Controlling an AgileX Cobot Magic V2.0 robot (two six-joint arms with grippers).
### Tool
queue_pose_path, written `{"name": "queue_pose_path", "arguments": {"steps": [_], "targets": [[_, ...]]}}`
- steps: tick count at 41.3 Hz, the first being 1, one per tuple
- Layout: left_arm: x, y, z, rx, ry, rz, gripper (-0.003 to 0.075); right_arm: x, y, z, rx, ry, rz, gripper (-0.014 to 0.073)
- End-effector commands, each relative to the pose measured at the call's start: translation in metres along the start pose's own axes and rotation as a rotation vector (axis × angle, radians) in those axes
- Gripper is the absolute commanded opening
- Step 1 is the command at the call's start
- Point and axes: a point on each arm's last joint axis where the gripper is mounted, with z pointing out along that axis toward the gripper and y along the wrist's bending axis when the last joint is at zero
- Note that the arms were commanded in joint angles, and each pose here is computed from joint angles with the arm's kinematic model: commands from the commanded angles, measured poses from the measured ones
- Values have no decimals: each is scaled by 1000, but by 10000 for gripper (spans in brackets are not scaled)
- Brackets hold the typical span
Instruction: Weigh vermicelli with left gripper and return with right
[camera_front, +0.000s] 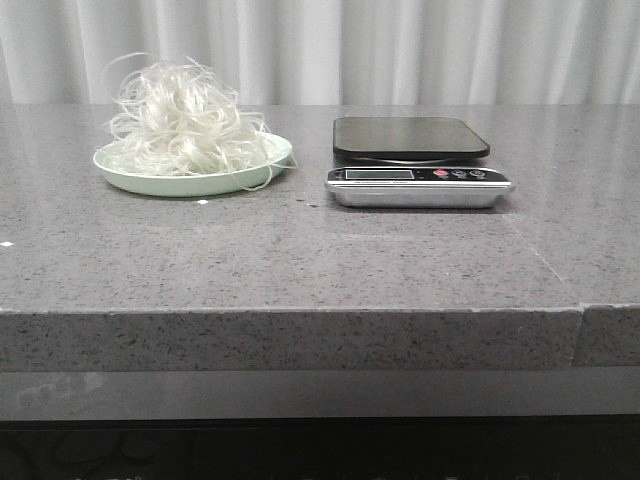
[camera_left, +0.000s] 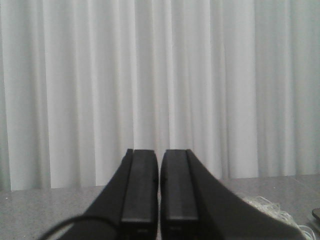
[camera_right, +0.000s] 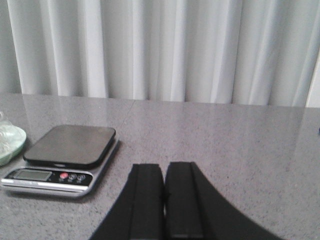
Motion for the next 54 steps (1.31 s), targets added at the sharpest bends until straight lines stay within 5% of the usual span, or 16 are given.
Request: {"name": "queue_pose_path", "arguments": {"steps": [1, 13, 28, 44, 49, 54], "targets": [[-30, 1, 11, 5, 3, -17, 143, -37, 1, 1, 2, -37, -5, 160], [-45, 1, 55, 23, 259, -17, 143, -80, 3, 28, -1, 87, -5, 160], [-10, -1, 82, 41, 540, -21, 143, -62, 1, 71, 4, 289, 1, 160], [9, -2, 85, 46, 601, -33, 149, -33, -1, 91, 8, 452, 5, 160], [9, -2, 85, 46, 602, -33, 221, -26, -1, 97, 9, 515, 2, 207], [8, -2, 86, 46, 595, -33, 385, -20, -2, 103, 10, 564, 2, 403]]}}
